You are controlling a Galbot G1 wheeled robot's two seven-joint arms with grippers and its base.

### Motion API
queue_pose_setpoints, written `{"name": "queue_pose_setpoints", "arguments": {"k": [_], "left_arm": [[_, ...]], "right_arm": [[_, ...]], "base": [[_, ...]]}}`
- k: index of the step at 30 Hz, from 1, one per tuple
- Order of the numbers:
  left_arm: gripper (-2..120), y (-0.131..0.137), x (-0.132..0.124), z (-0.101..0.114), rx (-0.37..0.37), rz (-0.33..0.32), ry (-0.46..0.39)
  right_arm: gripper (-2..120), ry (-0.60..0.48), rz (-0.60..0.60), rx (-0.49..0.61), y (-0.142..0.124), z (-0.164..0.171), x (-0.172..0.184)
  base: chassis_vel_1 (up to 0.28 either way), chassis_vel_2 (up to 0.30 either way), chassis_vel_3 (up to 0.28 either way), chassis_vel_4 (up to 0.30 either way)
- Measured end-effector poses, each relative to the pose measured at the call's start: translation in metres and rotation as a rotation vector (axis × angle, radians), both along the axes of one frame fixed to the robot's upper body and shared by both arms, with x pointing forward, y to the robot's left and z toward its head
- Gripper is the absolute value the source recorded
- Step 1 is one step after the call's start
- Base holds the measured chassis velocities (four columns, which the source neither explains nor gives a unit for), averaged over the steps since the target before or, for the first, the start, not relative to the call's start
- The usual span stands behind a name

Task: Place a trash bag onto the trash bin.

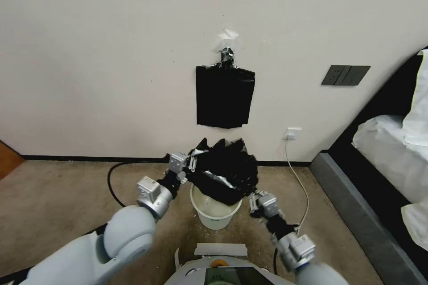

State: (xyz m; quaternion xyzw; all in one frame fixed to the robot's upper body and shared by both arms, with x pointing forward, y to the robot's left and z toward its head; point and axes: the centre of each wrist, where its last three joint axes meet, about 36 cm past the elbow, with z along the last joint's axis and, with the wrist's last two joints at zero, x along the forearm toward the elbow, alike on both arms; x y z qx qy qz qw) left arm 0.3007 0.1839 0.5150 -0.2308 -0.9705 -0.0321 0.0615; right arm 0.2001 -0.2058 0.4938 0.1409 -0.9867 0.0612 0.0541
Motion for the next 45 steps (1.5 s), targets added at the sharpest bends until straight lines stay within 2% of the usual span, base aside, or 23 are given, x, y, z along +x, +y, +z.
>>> {"name": "queue_pose_setpoints", "arguments": {"k": [2,3,5,7,9,17,23,26,37,43,45], "left_arm": [[0,-0.002,-0.001,-0.023,0.006,0.037,0.054],[0,-0.002,-0.001,-0.023,0.006,0.037,0.054],[0,-0.001,-0.002,-0.039,0.007,0.079,0.094],[0,0.0,-0.002,-0.046,0.006,0.1,0.103],[0,0.001,-0.001,-0.054,0.001,0.133,0.114],[0,0.003,-0.006,-0.079,0.009,0.188,0.158],[0,0.0,-0.012,-0.092,0.009,0.219,0.185],[0,-0.003,-0.023,-0.102,0.014,0.238,0.215],[0,-0.005,-0.052,-0.124,0.009,0.304,0.276],[0,-0.004,-0.061,-0.124,0.009,0.314,0.279],[0,-0.008,-0.07,-0.119,-0.001,0.318,0.282]], "right_arm": [[0,0.075,-0.016,0.101,0.011,0.0,0.0],[0,0.075,-0.016,0.101,0.011,0.0,0.0],[0,0.071,-0.029,0.161,0.015,0.004,0.006],[0,0.078,-0.035,0.196,0.018,0.005,0.009],[0,0.11,-0.048,0.241,0.022,-0.004,0.014],[0,0.198,-0.103,0.282,0.035,-0.05,0.021],[0,0.229,-0.117,0.303,0.047,-0.068,0.027],[0,0.259,-0.137,0.316,0.058,-0.076,0.024],[0,0.352,-0.212,0.33,0.08,-0.083,0.011],[0,0.362,-0.24,0.335,0.083,-0.085,0.003],[0,0.328,-0.289,0.333,0.09,-0.076,-0.009]], "base": [[0.0,0.0,0.0,0.0],[0.0,0.0,0.0,0.0],[0.0,0.0,0.0,0.0],[0.0,0.0,0.0,0.0],[0.0,0.0,0.0,0.0],[0.0,0.0,0.0,0.0],[0.0,0.0,0.0,0.0],[0.0,0.0,0.0,0.0],[0.0,0.0,0.0,0.0],[0.0,0.0,0.0,0.0],[0.0,0.0,0.0,0.0]]}}
